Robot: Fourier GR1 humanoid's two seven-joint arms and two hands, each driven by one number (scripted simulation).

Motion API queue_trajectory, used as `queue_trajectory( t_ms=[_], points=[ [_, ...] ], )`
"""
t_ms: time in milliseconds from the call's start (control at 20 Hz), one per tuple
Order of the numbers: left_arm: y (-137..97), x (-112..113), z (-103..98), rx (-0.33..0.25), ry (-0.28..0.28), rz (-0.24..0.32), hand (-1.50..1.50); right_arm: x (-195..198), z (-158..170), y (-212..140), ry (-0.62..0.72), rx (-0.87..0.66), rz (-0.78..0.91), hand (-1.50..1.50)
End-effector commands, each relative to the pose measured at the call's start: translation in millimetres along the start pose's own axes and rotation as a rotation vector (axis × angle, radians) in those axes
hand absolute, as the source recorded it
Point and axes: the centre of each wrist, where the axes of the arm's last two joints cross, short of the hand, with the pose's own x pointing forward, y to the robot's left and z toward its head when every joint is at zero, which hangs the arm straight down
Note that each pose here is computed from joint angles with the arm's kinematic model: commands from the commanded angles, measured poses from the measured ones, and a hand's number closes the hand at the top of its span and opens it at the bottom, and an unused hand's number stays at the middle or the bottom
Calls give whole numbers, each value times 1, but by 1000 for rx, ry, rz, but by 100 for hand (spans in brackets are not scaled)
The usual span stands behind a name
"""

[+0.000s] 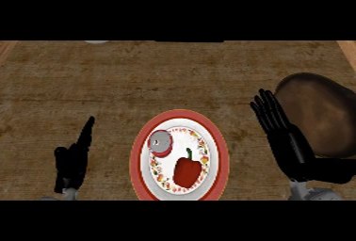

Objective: Pick the bell pepper from the plate and place it in the pan

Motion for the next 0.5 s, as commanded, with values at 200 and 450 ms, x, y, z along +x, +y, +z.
queue_trajectory(
  t_ms=[200, 450],
  points=[
    [-31, 62, -8, -124, -333, 75, 0, 43, -31, 60, -163, 44, 106, 150],
    [-43, 64, 4, -178, -360, 115, 0, 20, 36, 42, -23, -288, 361, -150]
  ],
)
